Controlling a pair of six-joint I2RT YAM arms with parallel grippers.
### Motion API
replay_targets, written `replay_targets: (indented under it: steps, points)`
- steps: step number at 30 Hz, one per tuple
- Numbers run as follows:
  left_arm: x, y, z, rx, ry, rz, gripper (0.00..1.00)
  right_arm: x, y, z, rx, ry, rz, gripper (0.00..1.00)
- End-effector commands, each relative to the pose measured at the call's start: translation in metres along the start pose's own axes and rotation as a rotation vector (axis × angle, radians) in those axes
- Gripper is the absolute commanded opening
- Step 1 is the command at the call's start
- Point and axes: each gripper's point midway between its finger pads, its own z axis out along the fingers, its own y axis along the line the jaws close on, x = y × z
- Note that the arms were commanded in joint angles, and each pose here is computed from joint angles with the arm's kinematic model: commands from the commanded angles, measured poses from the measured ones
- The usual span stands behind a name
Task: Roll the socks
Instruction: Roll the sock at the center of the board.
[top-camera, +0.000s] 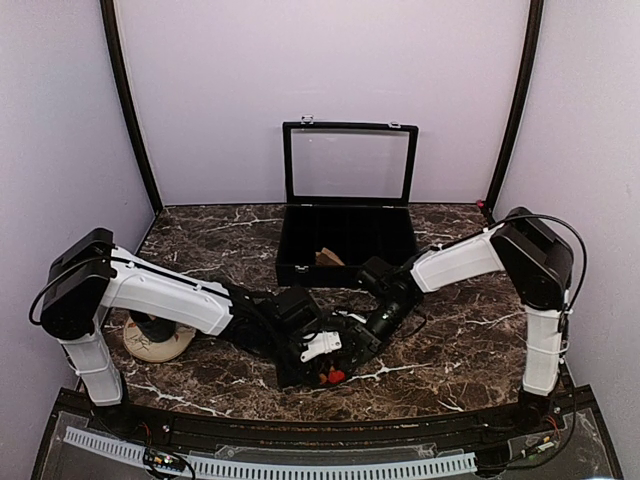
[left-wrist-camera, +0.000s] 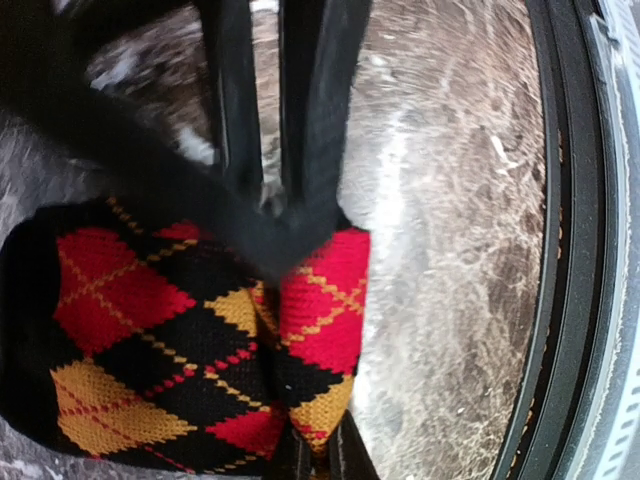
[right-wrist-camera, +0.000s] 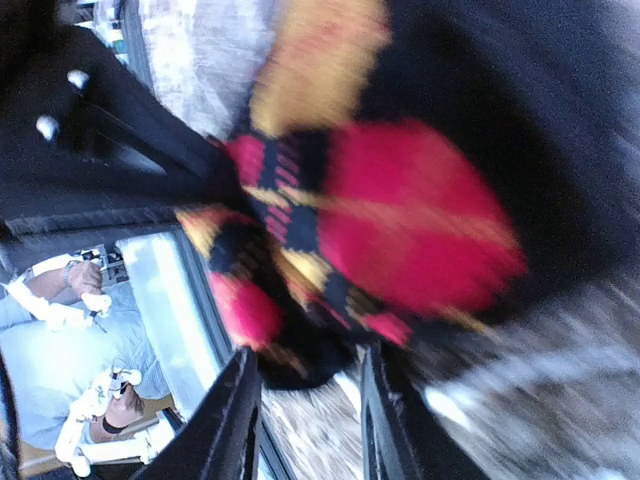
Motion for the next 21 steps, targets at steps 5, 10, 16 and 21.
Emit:
replay_targets:
  steps: [5,10,16,21]
  points:
    - [0.012,0.005,-0.01,0.114,0.032,-0.191,0.0,-0.03,-0.02,-0.02,0.137,-0.166,-0.012,0.33]
    - [0.013,0.002,-0.009,0.194,0.038,-0.265,0.0,-0.033,-0.032,-0.029,0.231,-0.249,-0.005,0.32]
    - [0.015,-0.008,-0.005,0.322,0.076,-0.334,0.0,-0.032,-0.036,-0.055,0.388,-0.362,-0.049,0.32]
    - [0.017,-0.009,-0.001,0.416,0.1,-0.408,0.0,-0.023,-0.033,-0.069,0.55,-0.407,-0.142,0.32]
